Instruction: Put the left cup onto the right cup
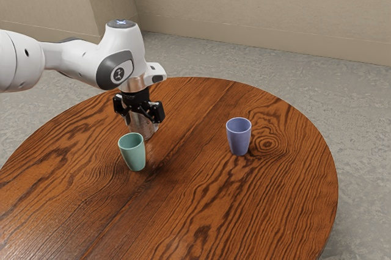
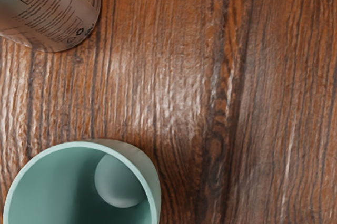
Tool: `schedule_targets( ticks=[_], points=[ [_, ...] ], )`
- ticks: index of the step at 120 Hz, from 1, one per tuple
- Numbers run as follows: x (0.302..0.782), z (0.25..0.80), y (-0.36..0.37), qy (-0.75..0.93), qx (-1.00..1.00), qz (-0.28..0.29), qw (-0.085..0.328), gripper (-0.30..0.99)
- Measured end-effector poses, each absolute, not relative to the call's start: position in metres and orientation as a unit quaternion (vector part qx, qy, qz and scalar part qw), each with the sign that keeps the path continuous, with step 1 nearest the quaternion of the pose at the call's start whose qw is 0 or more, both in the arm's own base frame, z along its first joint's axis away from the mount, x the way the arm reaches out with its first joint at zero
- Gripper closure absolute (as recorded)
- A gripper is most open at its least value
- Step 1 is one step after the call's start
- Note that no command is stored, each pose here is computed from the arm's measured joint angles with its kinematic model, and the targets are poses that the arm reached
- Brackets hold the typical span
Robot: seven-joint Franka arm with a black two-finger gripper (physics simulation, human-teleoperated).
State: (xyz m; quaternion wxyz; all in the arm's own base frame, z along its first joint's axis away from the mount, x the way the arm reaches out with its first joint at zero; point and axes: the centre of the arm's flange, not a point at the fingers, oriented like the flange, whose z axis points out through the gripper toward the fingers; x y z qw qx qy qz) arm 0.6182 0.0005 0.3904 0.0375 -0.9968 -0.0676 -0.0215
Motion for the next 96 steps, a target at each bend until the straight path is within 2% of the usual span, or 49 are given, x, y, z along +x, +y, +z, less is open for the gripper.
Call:
schedule_targets(
  ticks=[96],
  points=[
    [0.605, 0.364, 0.016, -0.076, -0.997, 0.000, 0.031, 0.00]
  ],
)
